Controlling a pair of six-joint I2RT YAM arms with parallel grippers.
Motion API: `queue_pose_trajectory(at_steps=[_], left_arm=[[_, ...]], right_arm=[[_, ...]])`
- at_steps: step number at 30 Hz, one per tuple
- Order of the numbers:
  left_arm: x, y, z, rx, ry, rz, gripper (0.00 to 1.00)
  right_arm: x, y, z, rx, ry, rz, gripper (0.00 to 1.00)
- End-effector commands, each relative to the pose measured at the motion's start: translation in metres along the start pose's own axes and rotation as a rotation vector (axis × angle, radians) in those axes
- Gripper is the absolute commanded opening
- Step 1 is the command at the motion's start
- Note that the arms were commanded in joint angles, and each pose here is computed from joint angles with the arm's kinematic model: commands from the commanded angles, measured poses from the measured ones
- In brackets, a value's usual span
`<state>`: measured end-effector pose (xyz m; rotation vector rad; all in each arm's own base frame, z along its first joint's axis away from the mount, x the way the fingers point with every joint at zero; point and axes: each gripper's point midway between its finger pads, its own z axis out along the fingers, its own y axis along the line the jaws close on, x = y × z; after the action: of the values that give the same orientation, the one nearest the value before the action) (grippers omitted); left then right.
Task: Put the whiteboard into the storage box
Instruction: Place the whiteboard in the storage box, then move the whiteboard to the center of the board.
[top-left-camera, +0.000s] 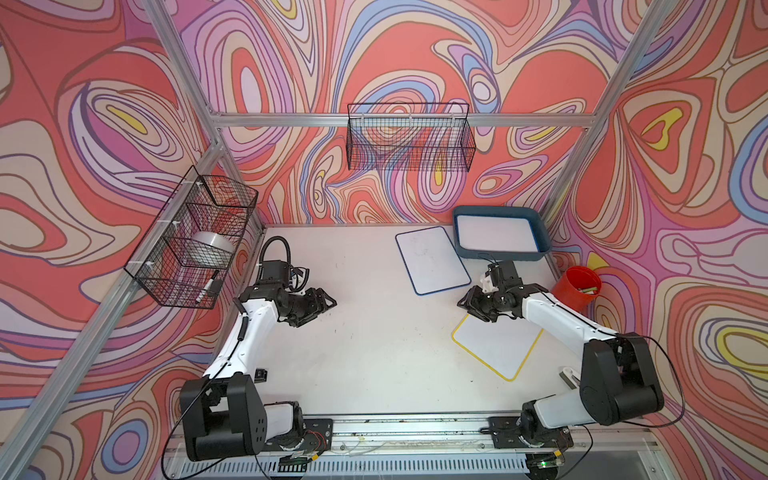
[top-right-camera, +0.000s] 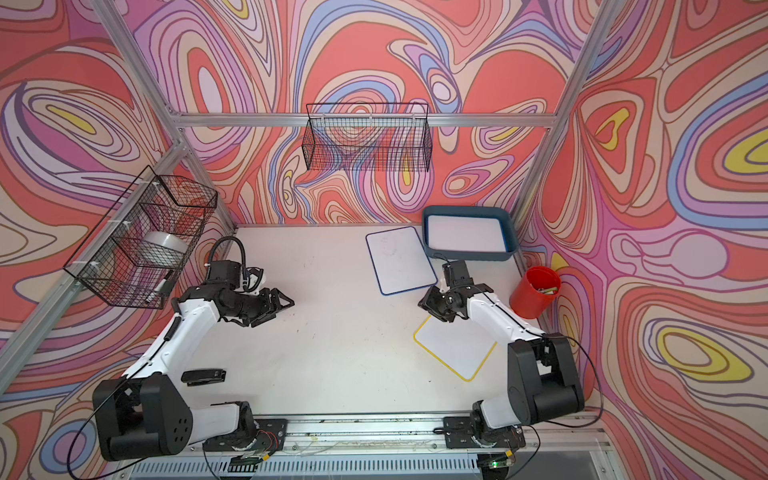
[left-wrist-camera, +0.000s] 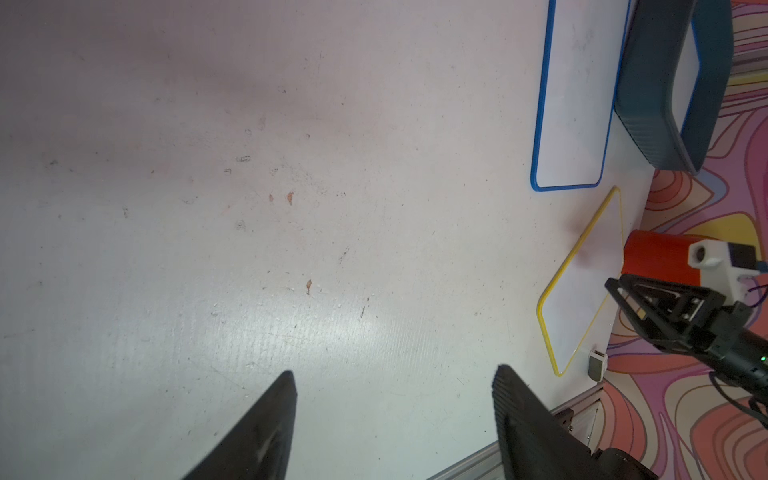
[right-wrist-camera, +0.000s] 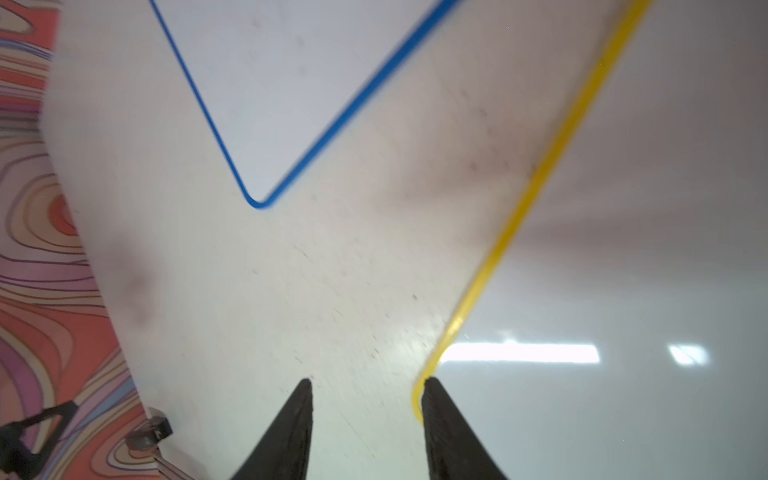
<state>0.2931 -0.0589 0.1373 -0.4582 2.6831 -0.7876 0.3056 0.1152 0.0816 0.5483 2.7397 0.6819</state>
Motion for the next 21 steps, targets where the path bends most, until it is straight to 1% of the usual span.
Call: queue_pose_trajectory(at_steps=[1, 6, 15, 21], left_arm=[[0.001, 0.005, 0.004, 0.000, 0.012, -0.018, 0.71], [-0.001, 0.005, 0.007, 0.013, 0.023, -0.030, 0.71], [0.001, 0.007, 0.007, 0.005, 0.028, -0.036, 0.71], [0.001, 0.007, 0.007, 0.004, 0.026, -0.035, 0.71]], right_arm=[[0.026, -0.023, -0.016, 0.083, 0.025, -0.042, 0.45], [0.055, -0.036, -0.001, 0.098, 0.102, -0.029, 0.45], [0.060, -0.033, 0.029, 0.097, 0.138, -0.064, 0.45], [0.082, -0.019, 0.052, 0.092, 0.196, -0.100, 0.45]])
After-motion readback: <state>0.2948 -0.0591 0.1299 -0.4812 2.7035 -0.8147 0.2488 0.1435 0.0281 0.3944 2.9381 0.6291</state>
